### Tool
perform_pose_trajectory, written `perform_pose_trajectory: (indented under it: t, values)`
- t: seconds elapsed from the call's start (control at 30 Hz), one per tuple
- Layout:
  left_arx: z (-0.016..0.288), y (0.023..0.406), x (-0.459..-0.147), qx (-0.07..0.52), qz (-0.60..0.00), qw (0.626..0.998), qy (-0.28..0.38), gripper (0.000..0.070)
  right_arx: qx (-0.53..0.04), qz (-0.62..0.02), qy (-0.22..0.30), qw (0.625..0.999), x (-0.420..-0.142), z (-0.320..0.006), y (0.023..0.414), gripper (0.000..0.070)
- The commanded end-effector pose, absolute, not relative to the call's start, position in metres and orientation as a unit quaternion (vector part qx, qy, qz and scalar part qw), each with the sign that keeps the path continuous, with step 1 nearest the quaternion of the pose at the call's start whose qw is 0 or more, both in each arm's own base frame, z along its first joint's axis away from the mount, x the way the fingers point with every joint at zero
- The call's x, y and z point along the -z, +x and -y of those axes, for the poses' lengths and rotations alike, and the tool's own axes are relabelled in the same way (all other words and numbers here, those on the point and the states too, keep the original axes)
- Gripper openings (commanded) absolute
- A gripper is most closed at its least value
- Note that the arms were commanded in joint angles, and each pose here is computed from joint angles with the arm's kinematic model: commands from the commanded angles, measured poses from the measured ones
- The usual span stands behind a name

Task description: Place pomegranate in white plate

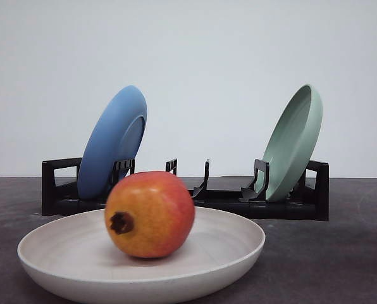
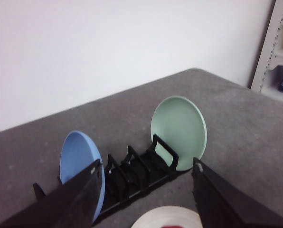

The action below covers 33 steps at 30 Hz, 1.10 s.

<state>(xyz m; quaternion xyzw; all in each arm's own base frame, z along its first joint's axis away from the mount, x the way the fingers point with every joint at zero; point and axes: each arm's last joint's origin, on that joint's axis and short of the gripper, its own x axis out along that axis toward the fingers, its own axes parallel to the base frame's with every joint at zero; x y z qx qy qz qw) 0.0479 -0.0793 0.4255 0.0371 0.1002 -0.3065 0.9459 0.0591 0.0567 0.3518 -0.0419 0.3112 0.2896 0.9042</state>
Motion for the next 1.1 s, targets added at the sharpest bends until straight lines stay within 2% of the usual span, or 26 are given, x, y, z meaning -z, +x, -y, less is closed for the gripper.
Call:
perform_pose_trajectory:
  t: [0.0,0.23,0.47,0.57,0.6,0.63,0.67,0.73,0.77,1.07]
  values:
    - [0.079,0.047,-0.429,0.310,-0.105,0.945,0.020,0.0360,-0.301,-0.297,-0.026,0.906,-0.358,-0.057,0.058,0.0699]
    - [0.078,0.046,-0.419,0.311,-0.151,0.938,0.026,0.0358,-0.309,-0.273,-0.012,0.911,-0.363,-0.060,0.060,0.0699]
    - [0.077,0.045,-0.418,0.308,-0.160,0.937,0.025,0.0357,-0.309,-0.273,-0.012,0.911,-0.363,-0.060,0.060,0.0698]
    - [0.077,0.045,-0.418,0.308,-0.160,0.937,0.025,0.0352,-0.309,-0.273,-0.012,0.911,-0.363,-0.060,0.060,0.0663]
    - [0.077,0.045,-0.418,0.308,-0.160,0.937,0.025,0.0345,-0.309,-0.274,-0.012,0.911,-0.363,-0.060,0.060,0.0613]
    - [0.077,0.045,-0.418,0.308,-0.160,0.937,0.026,0.0313,-0.309,-0.274,-0.013,0.911,-0.363,-0.060,0.060,0.0503]
    - [0.077,0.045,-0.418,0.308,-0.160,0.937,0.026,0.0237,-0.309,-0.275,-0.013,0.910,-0.363,-0.059,0.060,0.0362]
    - [0.077,0.045,-0.418,0.308,-0.160,0.937,0.026,0.0003,-0.307,-0.277,-0.015,0.911,-0.362,-0.059,0.060,0.0037]
    - [0.077,0.045,-0.418,0.308,-0.160,0.937,0.026,0.0014,-0.304,-0.276,-0.015,0.911,-0.362,-0.059,0.060,0.0002]
    - [0.077,0.045,-0.418,0.308,-0.160,0.937,0.026,0.0016,-0.304,-0.276,-0.015,0.912,-0.362,-0.059,0.060,0.0009]
